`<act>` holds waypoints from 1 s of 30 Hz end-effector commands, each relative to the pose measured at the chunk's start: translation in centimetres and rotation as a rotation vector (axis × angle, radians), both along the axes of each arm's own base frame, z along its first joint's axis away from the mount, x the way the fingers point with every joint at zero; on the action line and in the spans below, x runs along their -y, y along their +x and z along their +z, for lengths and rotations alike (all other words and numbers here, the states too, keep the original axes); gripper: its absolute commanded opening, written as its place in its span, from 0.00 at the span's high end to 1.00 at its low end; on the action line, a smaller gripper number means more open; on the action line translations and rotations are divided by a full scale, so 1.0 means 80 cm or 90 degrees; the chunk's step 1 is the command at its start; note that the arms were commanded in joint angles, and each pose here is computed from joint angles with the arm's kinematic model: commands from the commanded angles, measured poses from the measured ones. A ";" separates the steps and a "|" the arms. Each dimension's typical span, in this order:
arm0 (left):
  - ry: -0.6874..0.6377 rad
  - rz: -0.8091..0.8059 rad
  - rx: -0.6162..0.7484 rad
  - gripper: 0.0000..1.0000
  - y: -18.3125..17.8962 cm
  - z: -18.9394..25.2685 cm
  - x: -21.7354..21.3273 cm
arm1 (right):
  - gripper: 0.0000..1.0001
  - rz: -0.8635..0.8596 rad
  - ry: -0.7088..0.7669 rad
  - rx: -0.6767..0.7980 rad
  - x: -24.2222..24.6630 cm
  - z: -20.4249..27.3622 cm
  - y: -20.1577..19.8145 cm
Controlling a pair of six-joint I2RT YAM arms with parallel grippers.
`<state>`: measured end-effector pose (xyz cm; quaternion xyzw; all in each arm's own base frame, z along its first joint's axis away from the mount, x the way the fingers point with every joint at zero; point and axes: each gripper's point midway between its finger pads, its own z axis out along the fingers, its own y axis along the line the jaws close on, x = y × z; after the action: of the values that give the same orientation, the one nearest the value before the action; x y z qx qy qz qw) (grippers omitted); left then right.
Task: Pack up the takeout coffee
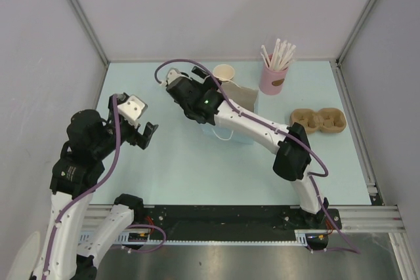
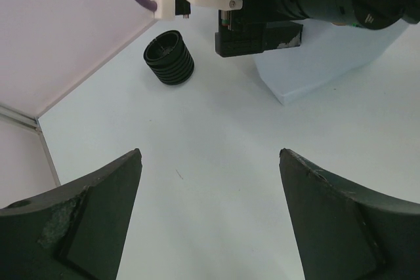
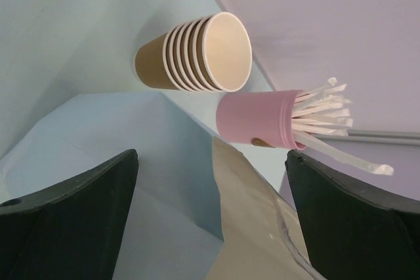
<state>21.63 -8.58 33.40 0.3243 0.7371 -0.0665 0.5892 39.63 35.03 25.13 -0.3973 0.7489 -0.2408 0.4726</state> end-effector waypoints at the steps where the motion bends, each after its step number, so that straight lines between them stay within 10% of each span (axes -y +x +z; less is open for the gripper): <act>1: -0.021 -0.003 0.013 0.09 -0.001 0.008 0.003 | 0.00 -0.029 -0.089 0.042 0.016 0.001 0.003; 11: -0.005 -0.004 0.044 0.07 -0.001 0.043 -0.001 | 0.00 -0.024 0.015 -0.076 0.042 -0.016 0.013; 15: -0.025 -0.027 0.062 0.06 0.003 0.068 0.010 | 0.00 0.075 0.193 -0.195 0.028 -0.026 0.007; 30: -0.104 -0.095 0.079 0.06 0.013 0.114 0.045 | 0.00 0.280 0.474 -0.049 0.049 0.148 -0.018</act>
<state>22.96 -11.24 41.05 0.3332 0.6826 -0.1206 0.6391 40.00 29.90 31.08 -0.3737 0.7585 0.0900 0.5262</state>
